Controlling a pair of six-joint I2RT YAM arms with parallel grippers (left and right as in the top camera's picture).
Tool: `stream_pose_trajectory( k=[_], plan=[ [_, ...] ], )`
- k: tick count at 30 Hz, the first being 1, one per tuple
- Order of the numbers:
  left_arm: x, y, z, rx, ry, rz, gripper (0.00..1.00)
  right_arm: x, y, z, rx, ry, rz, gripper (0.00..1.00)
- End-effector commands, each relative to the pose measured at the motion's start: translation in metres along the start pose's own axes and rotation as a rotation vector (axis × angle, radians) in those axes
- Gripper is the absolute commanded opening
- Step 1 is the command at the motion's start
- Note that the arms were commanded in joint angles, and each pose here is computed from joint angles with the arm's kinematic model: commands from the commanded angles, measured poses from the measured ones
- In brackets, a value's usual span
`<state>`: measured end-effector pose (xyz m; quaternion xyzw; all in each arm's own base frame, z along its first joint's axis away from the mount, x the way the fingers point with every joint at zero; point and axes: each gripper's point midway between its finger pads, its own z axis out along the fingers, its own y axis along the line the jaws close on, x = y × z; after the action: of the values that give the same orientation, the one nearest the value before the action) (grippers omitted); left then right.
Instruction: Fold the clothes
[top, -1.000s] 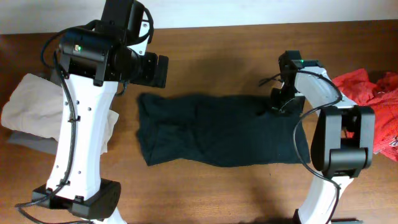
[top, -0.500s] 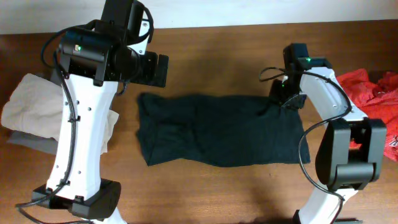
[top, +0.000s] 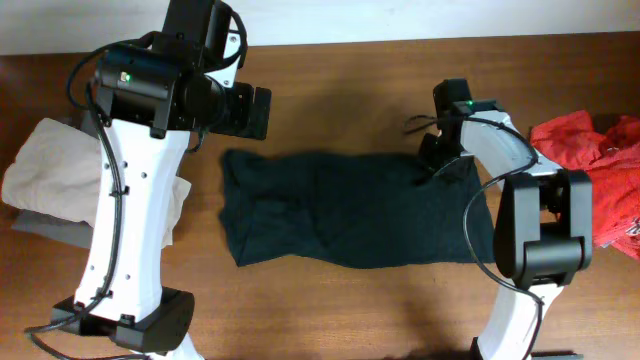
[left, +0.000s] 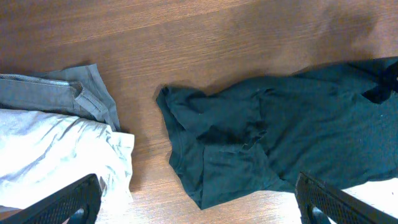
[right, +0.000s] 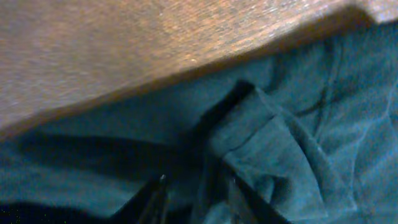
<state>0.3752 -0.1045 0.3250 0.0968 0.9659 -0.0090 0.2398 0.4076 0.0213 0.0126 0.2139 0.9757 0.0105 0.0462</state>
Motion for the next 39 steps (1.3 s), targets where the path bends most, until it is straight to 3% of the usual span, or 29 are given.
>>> stream_pose_trajectory(
  k=[1,4,15,25,30,39],
  plan=[
    [0.001,0.000,-0.008,0.009,-0.016,0.010,0.99,0.001,-0.011,0.005,0.067,-0.007,0.016,0.21],
    [0.001,-0.001,-0.008,0.011,-0.015,0.010,0.99,0.006,-0.017,0.003,0.082,0.016,0.021,0.04],
    [0.001,-0.001,-0.008,0.011,-0.016,0.010,0.99,0.024,-0.046,-0.042,0.204,0.027,-0.023,0.04],
    [-0.001,-0.001,-0.008,0.012,-0.027,0.010,0.99,0.054,-0.058,-0.050,0.283,0.132,-0.060,0.04],
    [-0.002,0.000,-0.008,0.007,-0.028,0.009,0.99,0.068,-0.049,-0.045,0.300,0.150,-0.112,0.32],
    [-0.001,0.001,-0.008,0.004,-0.026,0.010,0.99,0.058,-0.081,-0.040,0.443,0.076,-0.043,0.33]
  ],
)
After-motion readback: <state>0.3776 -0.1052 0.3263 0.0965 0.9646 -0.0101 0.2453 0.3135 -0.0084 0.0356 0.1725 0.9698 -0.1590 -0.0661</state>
